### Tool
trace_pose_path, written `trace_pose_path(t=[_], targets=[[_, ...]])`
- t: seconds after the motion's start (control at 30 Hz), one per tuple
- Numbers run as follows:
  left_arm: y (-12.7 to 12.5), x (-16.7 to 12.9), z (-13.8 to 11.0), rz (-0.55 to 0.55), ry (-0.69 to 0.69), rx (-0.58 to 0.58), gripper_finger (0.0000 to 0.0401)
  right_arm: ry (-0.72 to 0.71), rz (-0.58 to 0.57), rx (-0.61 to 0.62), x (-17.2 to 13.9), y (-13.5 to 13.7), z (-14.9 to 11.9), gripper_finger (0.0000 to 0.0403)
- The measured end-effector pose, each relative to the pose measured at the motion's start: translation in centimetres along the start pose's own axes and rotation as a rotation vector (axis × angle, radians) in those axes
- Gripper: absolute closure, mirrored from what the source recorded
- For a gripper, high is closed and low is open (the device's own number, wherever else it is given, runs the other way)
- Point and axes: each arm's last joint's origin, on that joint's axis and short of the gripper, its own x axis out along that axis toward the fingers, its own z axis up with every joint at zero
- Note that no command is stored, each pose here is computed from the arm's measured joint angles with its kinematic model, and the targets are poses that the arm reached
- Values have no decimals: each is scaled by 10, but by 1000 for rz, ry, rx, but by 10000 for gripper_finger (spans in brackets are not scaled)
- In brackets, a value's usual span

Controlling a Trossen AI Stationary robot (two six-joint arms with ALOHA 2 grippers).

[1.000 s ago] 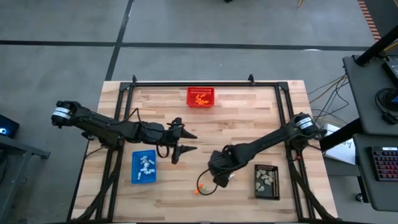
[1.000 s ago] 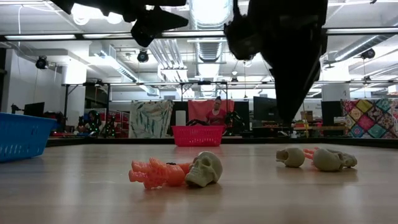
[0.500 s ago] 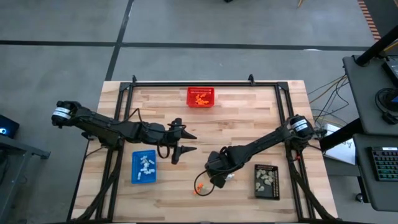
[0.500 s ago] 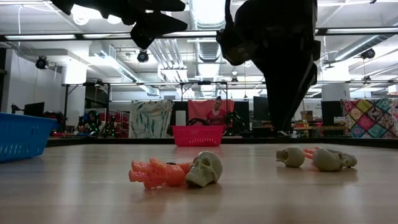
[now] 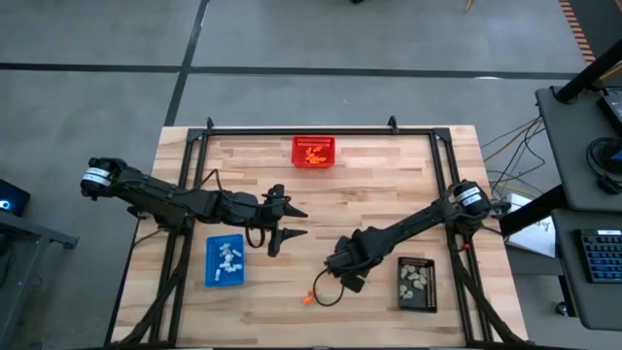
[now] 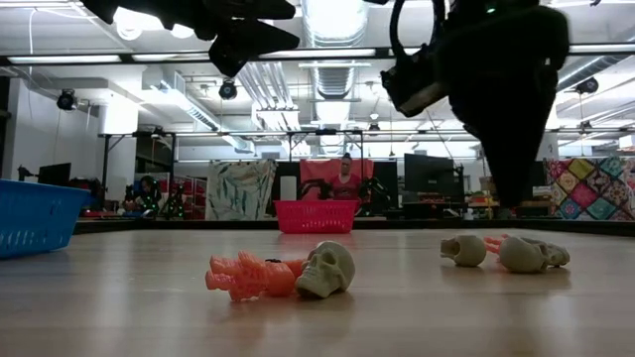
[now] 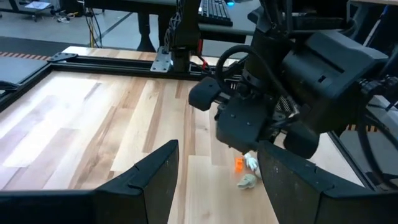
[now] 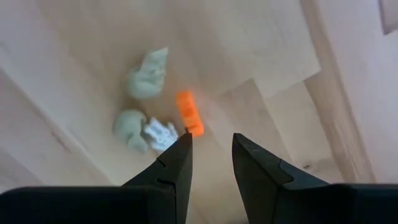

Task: Sort Halloween decoration
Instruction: Put the orange skeleton toy into the red bin

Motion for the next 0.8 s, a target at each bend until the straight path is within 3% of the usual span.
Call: trace_pose_path(t=[0.23, 0.8], targets=[[0, 0, 0, 0, 0, 7, 200, -31, 24, -74, 3, 6, -3, 298], [0, 0, 0, 0, 0, 8, 200, -61, 28, -110, 28, 1, -6, 298]])
